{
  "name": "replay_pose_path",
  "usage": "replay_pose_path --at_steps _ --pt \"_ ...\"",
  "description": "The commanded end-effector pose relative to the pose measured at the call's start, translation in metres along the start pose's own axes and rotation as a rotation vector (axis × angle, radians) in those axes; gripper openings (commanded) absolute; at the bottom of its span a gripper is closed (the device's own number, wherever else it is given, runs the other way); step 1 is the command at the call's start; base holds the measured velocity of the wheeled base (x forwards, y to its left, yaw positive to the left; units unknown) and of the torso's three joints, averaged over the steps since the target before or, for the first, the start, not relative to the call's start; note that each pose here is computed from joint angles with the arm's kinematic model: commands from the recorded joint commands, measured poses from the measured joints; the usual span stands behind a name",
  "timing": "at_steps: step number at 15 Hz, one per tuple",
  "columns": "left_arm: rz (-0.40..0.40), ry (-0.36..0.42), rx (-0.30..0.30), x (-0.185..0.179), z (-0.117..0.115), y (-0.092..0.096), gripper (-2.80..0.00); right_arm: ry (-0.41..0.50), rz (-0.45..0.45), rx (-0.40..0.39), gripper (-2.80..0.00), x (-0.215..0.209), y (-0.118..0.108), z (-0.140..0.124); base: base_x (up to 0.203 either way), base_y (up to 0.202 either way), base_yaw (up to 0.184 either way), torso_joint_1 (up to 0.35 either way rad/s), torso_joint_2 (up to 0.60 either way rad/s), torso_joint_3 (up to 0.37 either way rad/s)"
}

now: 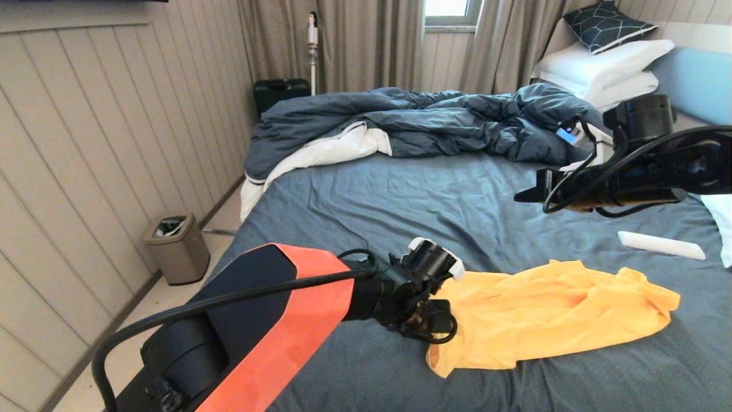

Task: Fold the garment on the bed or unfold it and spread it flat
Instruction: Unford the yellow T-shirt

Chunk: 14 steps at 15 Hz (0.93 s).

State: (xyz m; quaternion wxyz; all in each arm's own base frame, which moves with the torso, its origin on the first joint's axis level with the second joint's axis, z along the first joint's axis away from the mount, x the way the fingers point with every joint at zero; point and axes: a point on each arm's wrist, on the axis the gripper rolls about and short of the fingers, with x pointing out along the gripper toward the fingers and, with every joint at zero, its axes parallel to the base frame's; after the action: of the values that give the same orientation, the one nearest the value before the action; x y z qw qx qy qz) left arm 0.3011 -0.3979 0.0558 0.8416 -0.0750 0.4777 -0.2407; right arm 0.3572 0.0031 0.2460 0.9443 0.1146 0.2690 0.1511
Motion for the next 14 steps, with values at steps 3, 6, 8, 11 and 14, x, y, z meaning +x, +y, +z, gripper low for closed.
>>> replay_pose_path --at_steps 3,6,8,11,14 --pt "-0.003 -0.026 -0.026 -0.012 0.012 0.004 -2.8 0.0 0.001 0.002 -2.8 0.001 0.0 0.0 0.0 0.0 0.0 0.0 0.0 0.0" --pt "0.043 -0.034 -0.075 -0.019 0.029 0.029 -2.8 0.001 0.0 0.003 -2.8 0.001 0.0 0.0 0.0 0.0 0.0 0.0 0.0 0.0" --pt "0.101 -0.018 -0.121 -0.026 0.04 0.056 -2.8 0.001 0.0 0.003 -2.8 0.001 0.0 0.0 0.0 0.0 0.0 0.0 0.0 0.0" --pt "0.159 -0.006 -0.175 -0.037 0.048 0.089 -2.8 0.001 0.002 0.003 -2.8 0.001 0.0 0.0 0.0 0.0 0.0 0.0 0.0 0.0" --pt "0.197 -0.01 -0.221 -0.053 0.057 0.118 -2.8 0.003 0.0 0.004 -2.8 0.002 -0.001 0.0 0.0 0.0 0.0 0.0 0.0 0.0"
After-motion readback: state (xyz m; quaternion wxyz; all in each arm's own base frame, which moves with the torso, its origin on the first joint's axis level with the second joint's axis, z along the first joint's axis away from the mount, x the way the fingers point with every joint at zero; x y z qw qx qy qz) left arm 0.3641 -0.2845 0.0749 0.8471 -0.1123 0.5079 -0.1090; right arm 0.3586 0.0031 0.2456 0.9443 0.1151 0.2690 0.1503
